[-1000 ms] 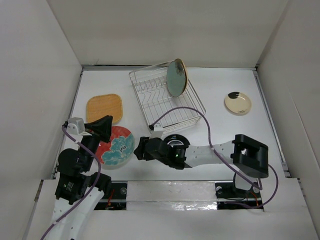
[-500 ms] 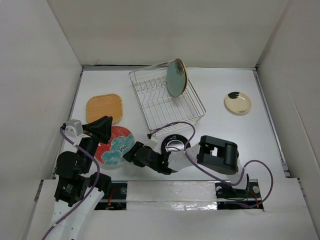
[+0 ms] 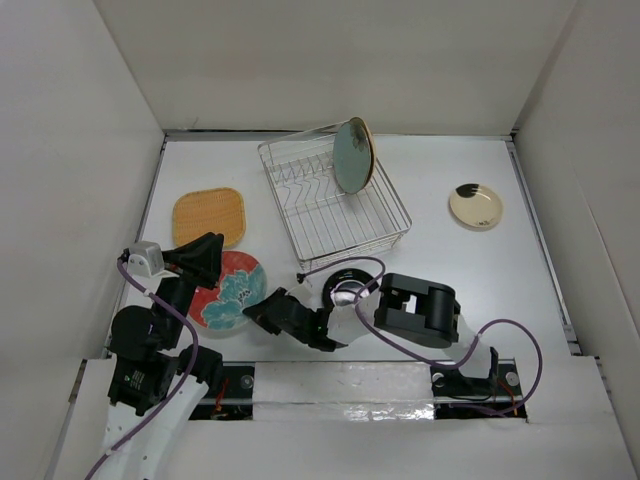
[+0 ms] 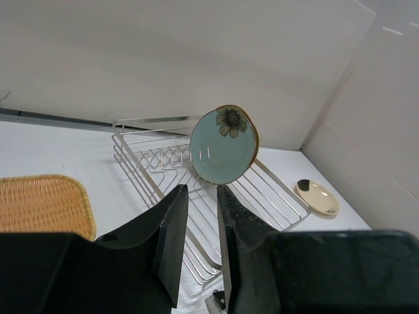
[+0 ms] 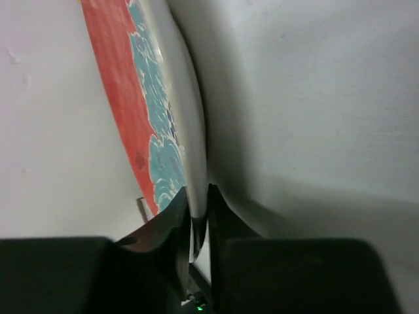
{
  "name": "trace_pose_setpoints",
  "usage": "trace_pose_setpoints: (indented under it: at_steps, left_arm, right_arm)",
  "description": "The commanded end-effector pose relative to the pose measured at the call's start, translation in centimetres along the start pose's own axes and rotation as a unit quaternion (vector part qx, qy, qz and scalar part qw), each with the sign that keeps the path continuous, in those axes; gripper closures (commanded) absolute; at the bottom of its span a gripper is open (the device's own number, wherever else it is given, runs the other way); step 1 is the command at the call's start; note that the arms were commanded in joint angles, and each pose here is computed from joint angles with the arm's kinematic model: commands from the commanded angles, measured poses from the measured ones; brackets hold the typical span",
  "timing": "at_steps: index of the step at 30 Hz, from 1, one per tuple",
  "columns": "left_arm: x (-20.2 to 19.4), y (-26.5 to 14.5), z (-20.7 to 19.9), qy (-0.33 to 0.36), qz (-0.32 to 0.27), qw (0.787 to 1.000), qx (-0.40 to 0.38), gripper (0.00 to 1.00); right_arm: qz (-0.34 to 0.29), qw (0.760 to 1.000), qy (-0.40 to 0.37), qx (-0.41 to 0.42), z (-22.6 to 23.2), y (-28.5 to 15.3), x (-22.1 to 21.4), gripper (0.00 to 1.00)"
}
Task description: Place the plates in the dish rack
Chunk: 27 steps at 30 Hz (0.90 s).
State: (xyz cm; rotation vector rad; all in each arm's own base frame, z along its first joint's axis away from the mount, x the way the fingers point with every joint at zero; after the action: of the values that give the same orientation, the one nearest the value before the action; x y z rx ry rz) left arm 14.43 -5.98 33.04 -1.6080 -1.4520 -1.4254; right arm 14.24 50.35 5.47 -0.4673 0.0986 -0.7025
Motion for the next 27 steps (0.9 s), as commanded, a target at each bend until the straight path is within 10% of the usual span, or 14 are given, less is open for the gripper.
trace_pose_setpoints:
  at_steps: [1, 12, 27]
  left_arm:
    - [1.6, -0.3, -0.5, -0.004, -0.031, 0.999, -0.008, 0.78]
    - [1.5, -0.2, -0.3, -0.001, -0.030, 1.000, -0.001, 0.78]
    - [2.3, -0.4, 0.1, -0.002, -0.045, 0.999, 0.019, 0.79]
  right_arm:
    - [-0.025, 0.999, -0.006, -0.019, -1.7, 0.5, 0.6, 0.90]
    - [-0.074, 0.979, -0.186, 0.048, 4.7, -6.7, -1.0, 1.00]
    - [-0.290, 0.893, -0.321, 0.126, 20.5, -15.6, 13.5, 1.00]
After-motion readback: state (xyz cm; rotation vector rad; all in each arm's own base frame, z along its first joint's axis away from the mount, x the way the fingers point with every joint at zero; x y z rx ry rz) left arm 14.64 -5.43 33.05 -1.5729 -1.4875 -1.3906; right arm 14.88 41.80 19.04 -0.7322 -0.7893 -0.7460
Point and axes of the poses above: each gripper's point midway between its finger pads, its own y axis out along the fingers, its own z axis along the line the jaws close on, x = y × z, the point moved 5 cm from there along -y, back along the fingers, and after that the axes turned 4 degrees about y, right-handed, at the moved point
